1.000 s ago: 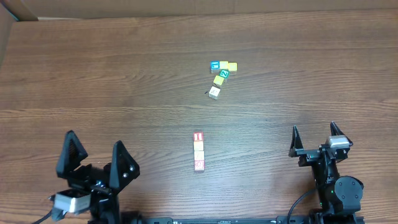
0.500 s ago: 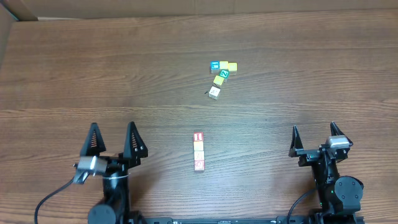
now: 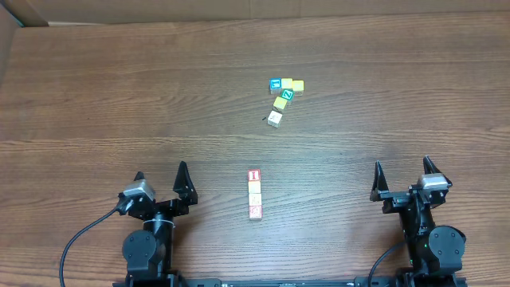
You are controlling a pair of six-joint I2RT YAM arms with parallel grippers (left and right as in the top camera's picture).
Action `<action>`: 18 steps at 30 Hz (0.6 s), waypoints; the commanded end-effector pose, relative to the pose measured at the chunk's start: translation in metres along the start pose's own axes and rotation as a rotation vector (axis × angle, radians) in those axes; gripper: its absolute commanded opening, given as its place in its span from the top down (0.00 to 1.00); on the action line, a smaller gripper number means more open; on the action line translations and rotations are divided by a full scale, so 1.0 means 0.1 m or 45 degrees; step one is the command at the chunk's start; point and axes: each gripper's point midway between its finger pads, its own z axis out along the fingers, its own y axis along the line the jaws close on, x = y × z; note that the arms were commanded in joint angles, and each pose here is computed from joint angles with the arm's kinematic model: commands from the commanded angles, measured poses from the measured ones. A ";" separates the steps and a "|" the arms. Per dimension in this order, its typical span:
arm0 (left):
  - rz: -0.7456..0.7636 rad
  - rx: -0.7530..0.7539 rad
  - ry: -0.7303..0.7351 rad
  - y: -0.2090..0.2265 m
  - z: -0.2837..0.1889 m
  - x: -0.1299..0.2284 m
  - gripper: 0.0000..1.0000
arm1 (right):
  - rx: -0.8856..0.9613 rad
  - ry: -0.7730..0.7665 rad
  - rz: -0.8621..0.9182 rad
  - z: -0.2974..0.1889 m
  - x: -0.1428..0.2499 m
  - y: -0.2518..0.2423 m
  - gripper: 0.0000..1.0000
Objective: Flip 4 blocks
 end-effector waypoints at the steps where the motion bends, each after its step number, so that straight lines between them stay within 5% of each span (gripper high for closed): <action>1: 0.170 -0.002 -0.013 0.00 0.00 -0.01 0.00 | -0.001 -0.007 -0.005 0.00 0.01 0.00 0.00; 18: 0.221 0.015 -0.008 -0.02 0.00 0.00 0.00 | 0.000 -0.007 -0.005 0.00 0.01 0.00 0.00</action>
